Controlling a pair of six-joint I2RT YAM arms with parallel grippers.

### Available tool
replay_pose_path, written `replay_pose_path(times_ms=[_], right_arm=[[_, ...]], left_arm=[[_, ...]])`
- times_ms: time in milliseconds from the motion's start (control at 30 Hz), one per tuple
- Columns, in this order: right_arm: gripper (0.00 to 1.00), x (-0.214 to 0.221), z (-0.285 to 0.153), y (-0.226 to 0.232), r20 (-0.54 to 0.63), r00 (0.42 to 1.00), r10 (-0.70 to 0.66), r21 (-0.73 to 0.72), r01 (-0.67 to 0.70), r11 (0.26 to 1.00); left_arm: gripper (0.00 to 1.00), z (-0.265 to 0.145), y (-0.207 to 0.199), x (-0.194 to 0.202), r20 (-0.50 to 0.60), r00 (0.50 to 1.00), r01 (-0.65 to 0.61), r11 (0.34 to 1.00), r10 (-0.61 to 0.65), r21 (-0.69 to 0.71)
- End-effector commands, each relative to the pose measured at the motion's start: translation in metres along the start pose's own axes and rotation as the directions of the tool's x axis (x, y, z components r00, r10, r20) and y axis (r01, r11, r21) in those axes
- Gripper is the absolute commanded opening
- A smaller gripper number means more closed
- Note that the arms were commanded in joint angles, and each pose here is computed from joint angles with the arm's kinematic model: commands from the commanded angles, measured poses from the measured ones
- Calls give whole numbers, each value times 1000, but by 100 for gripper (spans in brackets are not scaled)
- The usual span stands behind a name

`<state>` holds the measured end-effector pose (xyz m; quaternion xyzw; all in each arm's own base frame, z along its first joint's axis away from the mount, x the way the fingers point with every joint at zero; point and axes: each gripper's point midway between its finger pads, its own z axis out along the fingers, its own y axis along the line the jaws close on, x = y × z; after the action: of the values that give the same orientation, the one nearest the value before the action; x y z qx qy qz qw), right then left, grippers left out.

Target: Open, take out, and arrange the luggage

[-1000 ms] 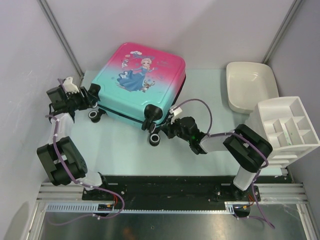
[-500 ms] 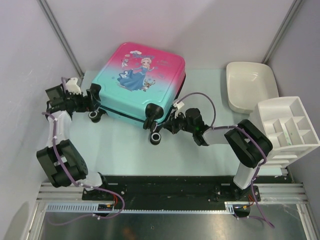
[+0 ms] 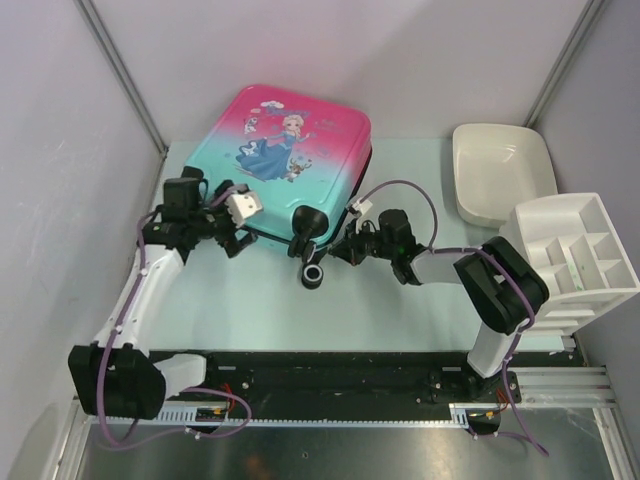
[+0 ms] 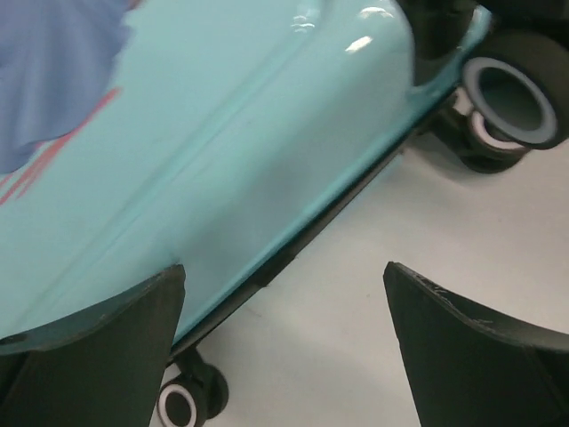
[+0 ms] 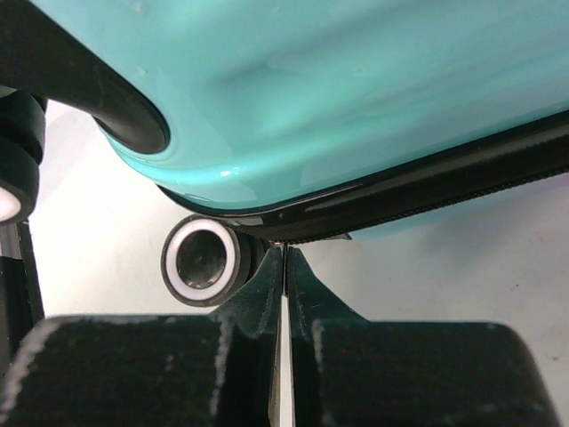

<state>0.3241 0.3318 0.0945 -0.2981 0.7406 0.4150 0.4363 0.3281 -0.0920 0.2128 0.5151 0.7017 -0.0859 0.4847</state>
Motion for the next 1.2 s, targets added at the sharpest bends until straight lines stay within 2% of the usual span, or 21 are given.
replay_pose_path(times_ms=[0, 33, 67, 133, 233, 400, 433, 533, 567, 767, 933, 1000, 1067, 1100, 1167], right_arm=[[0, -51, -9, -4, 104, 993, -46, 33, 43, 999], [0, -52, -10, -1, 103, 994, -40, 33, 37, 999], [0, -48, -11, -2, 86, 996, -21, 37, 18, 999], [0, -46, -11, 3, 74, 997, -2, 39, -1, 999], [0, -41, -13, 5, 90, 996, 0, 57, -5, 998], [0, -43, -19, 9, 145, 988, 59, 116, -76, 990], [0, -44, -20, 13, 161, 983, 91, 115, -110, 987], [0, -51, -19, 39, 199, 976, 84, 102, -106, 989], [0, -51, -16, 52, 204, 975, 85, 82, -103, 991], [0, -58, -6, 63, 276, 957, 91, 94, -121, 988], [0, -54, 0, 67, 269, 957, 108, 81, -134, 988], [0, -49, -1, 61, 249, 963, 101, 101, -130, 986], [0, -47, -7, 44, 240, 967, 88, 135, -123, 983], [0, -46, -9, 37, 237, 968, 88, 149, -125, 981], [0, -44, -12, 29, 226, 972, 64, 158, -102, 982]], left_arm=[[100, 30, -14, -16, -11, 989, -148, 986, 149, 73], [100, 40, -22, -26, 0, 986, -167, 982, 168, 92], [100, 49, -22, -21, -37, 988, -147, 985, 151, 90], [98, 67, -20, -38, -12, 989, -147, 988, 148, 48], [91, 90, -23, -51, -17, 997, -79, 997, 79, 19], [87, 111, -25, -66, 13, 994, 111, 994, -111, -19], [86, 117, -26, -67, 11, 986, 168, 986, -168, -19], [85, 126, -26, -71, 22, 972, 233, 972, -233, -13], [85, 128, -27, -73, 25, 971, 236, 972, -236, -7], [85, 147, -43, -88, 41, 970, 238, 970, -240, 51], [85, 151, -50, -89, 37, 950, 308, 948, -311, 83], [86, 139, -54, -97, 68, 947, 307, 945, -315, 114], [86, 124, -66, -94, 89, 960, 252, 956, -267, 149], [87, 104, -64, -105, 140, 967, 196, 972, -214, 130], [89, 90, -68, -90, 136, 986, 82, 992, -95, 98]])
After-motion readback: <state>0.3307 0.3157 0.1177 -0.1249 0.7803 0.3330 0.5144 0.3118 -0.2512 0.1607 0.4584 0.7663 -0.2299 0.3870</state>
